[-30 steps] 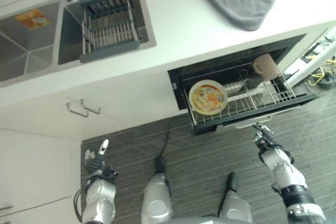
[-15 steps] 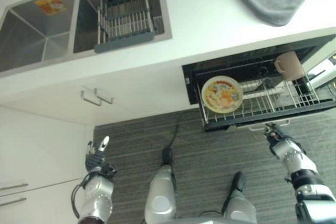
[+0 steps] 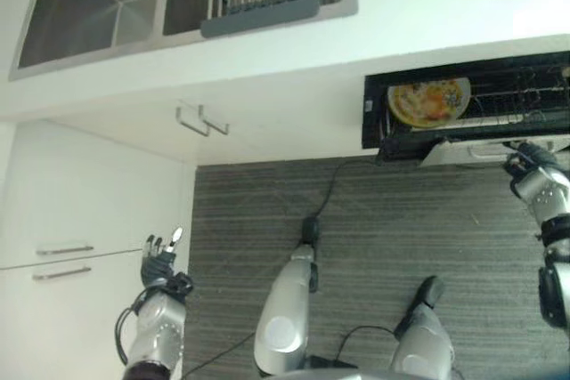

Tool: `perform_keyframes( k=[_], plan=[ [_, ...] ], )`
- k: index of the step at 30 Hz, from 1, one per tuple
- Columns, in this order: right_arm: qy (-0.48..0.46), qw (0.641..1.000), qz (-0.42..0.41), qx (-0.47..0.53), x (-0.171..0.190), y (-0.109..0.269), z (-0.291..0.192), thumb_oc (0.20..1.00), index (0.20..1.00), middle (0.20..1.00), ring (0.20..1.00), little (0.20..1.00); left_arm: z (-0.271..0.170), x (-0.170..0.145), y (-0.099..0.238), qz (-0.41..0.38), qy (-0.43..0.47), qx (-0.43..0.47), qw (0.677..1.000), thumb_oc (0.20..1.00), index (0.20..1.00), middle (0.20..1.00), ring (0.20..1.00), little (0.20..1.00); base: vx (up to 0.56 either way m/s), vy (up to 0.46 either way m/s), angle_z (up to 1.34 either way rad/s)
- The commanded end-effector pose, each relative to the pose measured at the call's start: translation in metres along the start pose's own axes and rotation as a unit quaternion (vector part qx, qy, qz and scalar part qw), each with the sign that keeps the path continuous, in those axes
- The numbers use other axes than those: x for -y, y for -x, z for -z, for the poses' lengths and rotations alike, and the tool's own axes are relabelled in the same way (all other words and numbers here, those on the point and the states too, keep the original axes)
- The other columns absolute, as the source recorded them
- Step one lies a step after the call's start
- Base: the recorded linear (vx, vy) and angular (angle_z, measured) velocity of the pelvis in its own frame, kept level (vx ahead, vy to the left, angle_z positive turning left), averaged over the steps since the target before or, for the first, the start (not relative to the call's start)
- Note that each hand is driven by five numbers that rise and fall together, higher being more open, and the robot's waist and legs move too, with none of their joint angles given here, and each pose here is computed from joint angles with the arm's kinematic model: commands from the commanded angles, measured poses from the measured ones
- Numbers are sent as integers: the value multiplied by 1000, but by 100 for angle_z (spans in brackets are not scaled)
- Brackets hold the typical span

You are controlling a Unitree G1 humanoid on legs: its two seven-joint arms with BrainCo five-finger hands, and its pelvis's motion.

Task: Place the dishes in the dishwasher.

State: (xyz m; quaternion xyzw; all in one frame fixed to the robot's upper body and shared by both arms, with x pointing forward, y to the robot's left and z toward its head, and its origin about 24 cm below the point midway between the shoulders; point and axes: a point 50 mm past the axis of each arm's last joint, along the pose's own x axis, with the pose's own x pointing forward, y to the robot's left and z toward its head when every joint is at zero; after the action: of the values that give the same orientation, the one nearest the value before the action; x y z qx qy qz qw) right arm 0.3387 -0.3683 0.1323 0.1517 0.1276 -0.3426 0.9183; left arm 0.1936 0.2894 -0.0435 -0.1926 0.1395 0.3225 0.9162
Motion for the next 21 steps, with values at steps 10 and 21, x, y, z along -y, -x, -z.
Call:
perform_keyframes(
  k=[10,21],
  plan=[
    [52,981,-16,186,-30,34,-143,200,200,200,200,200,-18,-55,4,-25,-73,-3,997,1000,1000,1000,1000,1000,155,4,28],
    [34,980,1,197,-16,47,-174,1000,1000,1000,1000,1000,-31,-65,5,-9,-93,5,996,1000,1000,1000,1000,1000,55,-54,6]
  ],
)
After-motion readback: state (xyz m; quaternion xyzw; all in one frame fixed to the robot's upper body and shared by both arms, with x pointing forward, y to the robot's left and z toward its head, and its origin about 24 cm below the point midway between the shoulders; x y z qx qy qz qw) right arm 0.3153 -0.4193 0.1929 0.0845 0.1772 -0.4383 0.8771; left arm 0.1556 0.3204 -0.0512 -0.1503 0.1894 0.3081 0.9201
